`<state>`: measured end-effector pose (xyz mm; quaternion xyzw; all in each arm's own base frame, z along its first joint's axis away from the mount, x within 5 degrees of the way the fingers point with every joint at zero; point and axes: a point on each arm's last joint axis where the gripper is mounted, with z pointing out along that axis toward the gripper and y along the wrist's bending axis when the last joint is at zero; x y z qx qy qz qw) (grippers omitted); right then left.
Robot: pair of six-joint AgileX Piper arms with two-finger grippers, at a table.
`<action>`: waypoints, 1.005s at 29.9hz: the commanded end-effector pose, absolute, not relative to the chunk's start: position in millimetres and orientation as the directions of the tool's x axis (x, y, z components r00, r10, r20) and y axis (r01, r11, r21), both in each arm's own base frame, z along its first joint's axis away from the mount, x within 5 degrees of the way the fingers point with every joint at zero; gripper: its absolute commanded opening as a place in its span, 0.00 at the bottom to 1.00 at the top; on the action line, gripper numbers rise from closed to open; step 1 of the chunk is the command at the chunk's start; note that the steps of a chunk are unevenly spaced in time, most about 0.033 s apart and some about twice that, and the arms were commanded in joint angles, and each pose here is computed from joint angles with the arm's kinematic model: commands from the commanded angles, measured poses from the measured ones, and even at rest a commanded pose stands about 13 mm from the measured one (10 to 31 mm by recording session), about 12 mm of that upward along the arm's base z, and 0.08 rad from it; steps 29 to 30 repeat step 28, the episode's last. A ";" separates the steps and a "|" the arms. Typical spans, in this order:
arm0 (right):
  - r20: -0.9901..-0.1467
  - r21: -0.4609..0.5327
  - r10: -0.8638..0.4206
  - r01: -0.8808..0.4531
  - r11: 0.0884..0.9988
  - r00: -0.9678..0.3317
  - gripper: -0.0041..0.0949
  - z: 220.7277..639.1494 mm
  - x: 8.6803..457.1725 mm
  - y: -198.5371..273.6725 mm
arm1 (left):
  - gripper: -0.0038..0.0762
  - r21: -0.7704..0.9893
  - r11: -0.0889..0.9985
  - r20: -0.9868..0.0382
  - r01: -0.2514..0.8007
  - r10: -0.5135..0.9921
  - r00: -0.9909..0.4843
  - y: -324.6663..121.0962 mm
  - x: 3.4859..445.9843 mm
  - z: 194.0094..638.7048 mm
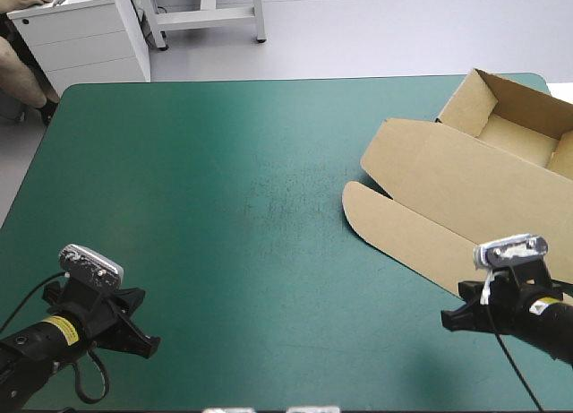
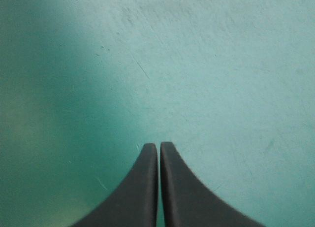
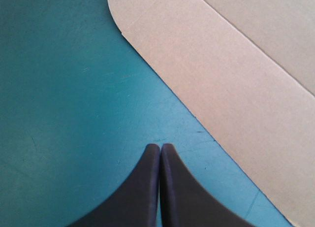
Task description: Fold the box
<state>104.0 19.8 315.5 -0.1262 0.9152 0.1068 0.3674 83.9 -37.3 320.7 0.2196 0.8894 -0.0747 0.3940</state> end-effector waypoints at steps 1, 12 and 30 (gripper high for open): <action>-0.770 0.075 -0.145 -0.314 0.947 -0.622 0.03 315.6 88.8 22.9 | 0.04 0.009 0.889 -0.757 0.458 0.305 -0.578 -41.9 87.7 315.3; -0.800 0.038 -0.168 -0.327 0.944 -0.575 0.03 287.1 57.7 27.3 | 0.04 0.002 0.889 -0.732 0.458 0.313 -0.605 -36.1 73.0 283.8; -0.799 0.038 -0.170 -0.330 0.943 -0.577 0.03 287.4 57.2 27.6 | 0.04 -0.002 0.891 -0.741 0.454 0.303 -0.599 -33.5 66.7 278.0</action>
